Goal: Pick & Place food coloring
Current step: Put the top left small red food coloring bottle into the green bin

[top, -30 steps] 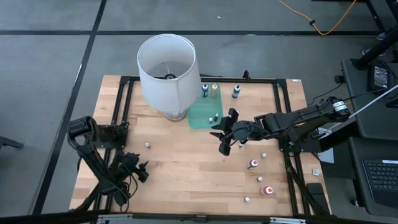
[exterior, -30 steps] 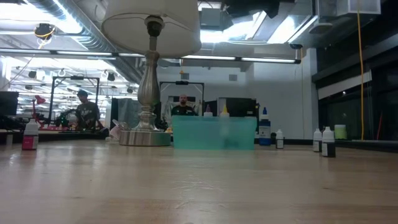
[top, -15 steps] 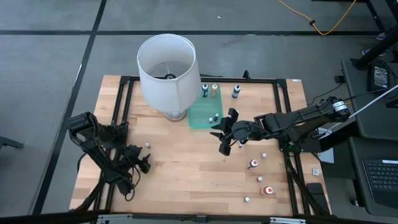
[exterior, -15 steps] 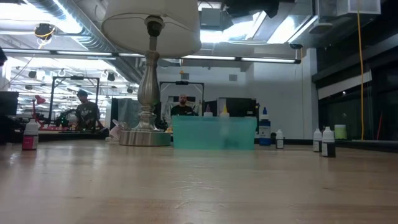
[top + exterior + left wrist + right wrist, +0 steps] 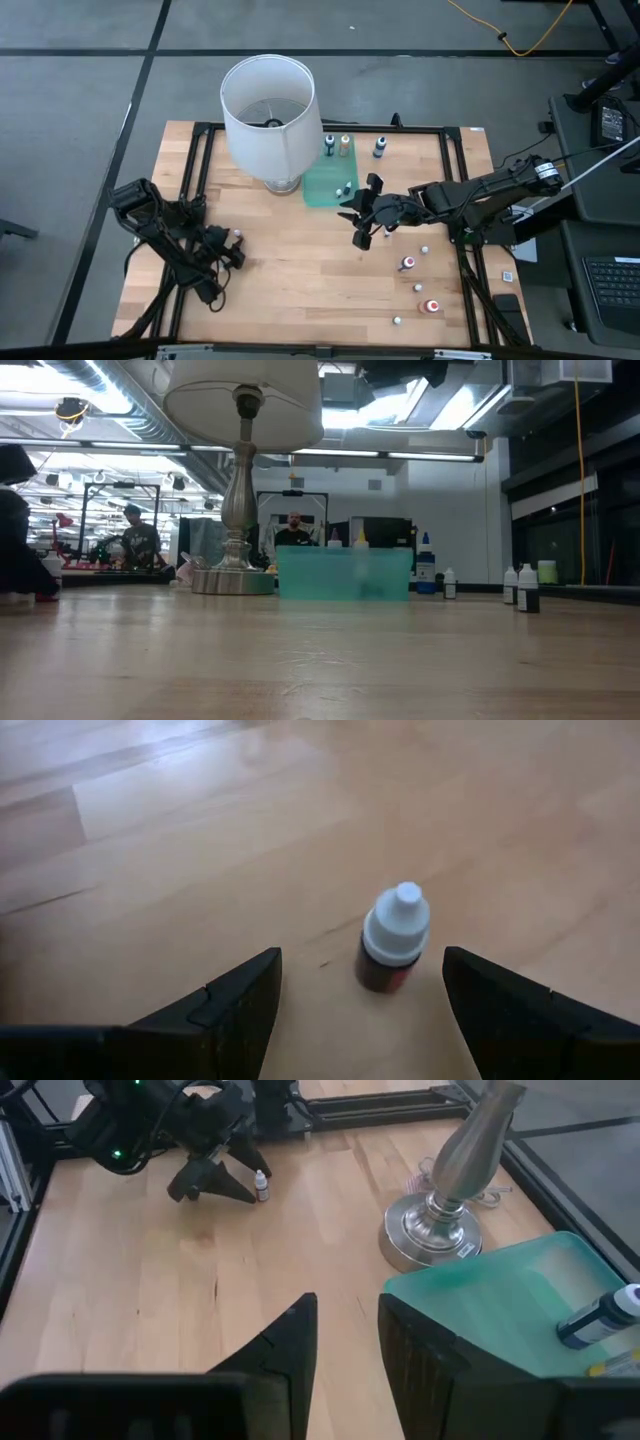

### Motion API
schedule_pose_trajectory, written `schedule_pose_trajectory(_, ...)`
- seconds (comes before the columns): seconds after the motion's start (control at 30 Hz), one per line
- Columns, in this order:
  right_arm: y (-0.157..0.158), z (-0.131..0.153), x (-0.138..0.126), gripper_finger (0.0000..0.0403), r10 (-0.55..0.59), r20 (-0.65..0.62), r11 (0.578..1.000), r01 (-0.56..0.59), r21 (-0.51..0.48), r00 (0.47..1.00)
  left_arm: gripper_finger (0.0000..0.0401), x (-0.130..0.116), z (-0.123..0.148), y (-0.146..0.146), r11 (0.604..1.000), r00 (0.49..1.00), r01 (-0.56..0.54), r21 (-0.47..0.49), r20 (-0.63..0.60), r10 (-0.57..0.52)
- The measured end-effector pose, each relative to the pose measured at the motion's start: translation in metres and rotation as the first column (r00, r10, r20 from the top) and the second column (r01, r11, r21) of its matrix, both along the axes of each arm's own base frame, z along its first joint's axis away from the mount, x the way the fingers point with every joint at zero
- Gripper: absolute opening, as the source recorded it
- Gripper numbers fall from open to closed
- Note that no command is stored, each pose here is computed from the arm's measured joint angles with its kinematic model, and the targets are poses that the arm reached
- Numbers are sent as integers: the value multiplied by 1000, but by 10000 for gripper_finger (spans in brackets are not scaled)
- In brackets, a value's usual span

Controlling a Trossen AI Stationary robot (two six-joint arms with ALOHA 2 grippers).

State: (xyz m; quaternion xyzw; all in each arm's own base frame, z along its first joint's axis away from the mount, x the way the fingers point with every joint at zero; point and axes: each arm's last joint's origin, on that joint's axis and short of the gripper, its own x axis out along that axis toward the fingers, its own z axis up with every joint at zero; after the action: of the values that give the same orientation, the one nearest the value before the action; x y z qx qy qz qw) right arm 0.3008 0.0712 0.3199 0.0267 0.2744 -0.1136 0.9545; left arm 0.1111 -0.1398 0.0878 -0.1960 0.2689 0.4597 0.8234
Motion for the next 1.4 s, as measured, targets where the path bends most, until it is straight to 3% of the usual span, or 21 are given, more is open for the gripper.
schedule_pose_trajectory(0.87, -1, 0, 0, 110, -12, -2, 1000, 12, -29, 1000, 266, -1, -8, 11, 1000, 1000, -15, -3, 26, 15)
schedule_pose_trajectory(1.23, -2, 0, 0, 110, -61, 12, 997, 62, -38, 998, 191, -2, -8, 10, 1000, 1000, -7, 2, 10, 7)
schedule_pose_trajectory(1.4, 0, 0, 0, 110, -6, 8, 1000, 6, 7, 1000, 140, 1, -5, 1, 1000, 999, 10, -28, 38, -9)
